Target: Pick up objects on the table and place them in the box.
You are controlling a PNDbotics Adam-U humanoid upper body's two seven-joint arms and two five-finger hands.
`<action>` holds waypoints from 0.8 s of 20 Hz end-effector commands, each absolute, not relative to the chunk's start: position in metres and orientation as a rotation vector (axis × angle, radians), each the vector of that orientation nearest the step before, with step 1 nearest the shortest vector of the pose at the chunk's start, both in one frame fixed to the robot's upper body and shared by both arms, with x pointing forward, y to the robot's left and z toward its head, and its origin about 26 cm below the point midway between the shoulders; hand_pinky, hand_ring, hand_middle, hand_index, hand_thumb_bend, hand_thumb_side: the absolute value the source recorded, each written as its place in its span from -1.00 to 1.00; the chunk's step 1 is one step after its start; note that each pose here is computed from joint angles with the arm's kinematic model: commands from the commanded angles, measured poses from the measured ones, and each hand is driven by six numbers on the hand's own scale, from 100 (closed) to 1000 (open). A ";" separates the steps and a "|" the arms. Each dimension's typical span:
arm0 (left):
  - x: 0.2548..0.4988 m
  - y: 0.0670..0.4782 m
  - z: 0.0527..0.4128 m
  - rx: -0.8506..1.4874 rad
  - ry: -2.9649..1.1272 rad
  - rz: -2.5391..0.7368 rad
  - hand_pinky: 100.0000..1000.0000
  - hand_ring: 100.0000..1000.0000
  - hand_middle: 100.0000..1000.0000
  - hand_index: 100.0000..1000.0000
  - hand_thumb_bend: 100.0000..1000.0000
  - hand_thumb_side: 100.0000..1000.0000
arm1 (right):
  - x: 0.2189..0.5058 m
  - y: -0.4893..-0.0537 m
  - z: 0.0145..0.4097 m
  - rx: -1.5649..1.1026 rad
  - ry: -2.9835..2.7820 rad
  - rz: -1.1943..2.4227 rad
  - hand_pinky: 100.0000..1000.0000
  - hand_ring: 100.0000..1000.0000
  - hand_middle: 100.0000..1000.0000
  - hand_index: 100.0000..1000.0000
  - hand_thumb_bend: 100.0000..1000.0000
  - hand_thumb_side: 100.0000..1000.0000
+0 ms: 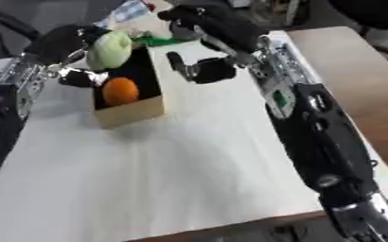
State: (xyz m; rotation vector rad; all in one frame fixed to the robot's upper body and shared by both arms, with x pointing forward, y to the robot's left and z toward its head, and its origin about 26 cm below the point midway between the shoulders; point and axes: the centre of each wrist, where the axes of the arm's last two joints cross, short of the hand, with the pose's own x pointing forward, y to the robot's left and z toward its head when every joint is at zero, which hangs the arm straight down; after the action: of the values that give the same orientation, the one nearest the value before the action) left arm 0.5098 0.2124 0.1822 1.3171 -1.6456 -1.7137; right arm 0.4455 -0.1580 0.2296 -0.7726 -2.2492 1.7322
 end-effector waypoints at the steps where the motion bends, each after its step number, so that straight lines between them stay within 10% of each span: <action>1: 0.512 0.212 0.192 1.410 -1.601 -1.736 0.82 0.76 0.86 1.00 -0.49 0.80 | 0.444 -0.158 0.242 -0.796 -2.277 1.729 0.58 0.46 0.65 0.98 -1.00 0.36; 10: 0.513 0.217 0.192 1.449 -1.522 -1.768 0.83 0.79 0.90 1.00 0.40 1.00 | 0.444 -0.159 0.240 -0.793 -2.270 1.726 0.58 0.46 0.64 0.98 -1.00 0.37; 16: 0.513 0.222 0.194 1.470 -1.518 -1.759 0.81 0.78 0.88 1.00 0.36 1.00 | 0.445 -0.160 0.239 -0.793 -2.266 1.724 0.58 0.45 0.64 0.98 -1.00 0.38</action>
State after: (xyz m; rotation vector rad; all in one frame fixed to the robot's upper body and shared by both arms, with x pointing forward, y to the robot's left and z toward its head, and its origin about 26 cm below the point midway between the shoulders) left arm 0.5106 0.2138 0.1749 1.4104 -1.5096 -1.7862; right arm 0.4455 -0.1585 0.2282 -0.7698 -2.2424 1.7306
